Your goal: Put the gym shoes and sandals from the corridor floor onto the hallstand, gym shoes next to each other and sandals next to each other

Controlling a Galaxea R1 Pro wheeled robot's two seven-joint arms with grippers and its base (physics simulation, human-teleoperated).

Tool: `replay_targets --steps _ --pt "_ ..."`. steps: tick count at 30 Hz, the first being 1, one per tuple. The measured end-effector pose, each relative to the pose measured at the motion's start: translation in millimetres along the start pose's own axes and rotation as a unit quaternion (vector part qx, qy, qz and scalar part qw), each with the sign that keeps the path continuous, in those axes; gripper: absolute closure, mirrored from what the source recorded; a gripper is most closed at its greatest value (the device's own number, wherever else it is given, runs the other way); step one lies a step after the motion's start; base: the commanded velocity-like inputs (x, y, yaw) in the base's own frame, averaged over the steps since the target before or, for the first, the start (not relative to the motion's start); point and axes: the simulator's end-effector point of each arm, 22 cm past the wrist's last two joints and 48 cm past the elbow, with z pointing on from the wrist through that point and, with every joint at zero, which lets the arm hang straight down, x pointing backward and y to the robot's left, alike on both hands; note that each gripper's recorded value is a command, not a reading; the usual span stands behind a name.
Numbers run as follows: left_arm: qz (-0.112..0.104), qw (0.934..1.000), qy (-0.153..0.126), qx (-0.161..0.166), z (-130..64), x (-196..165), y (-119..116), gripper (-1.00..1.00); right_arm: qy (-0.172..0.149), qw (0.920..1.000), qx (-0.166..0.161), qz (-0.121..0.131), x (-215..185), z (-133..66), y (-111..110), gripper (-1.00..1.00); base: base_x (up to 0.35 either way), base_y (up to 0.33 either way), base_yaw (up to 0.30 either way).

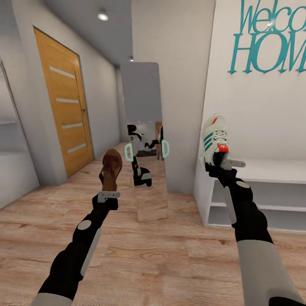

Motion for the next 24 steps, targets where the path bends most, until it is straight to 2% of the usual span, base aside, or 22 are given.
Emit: replay_targets --steps 24 --pt "-0.003 1.0 -0.004 -0.002 -1.6 -4.6 2.1 1.0 -0.004 1.0 -0.001 0.001 -5.3 -2.3 0.6 1.0 0.0 0.0 0.28"
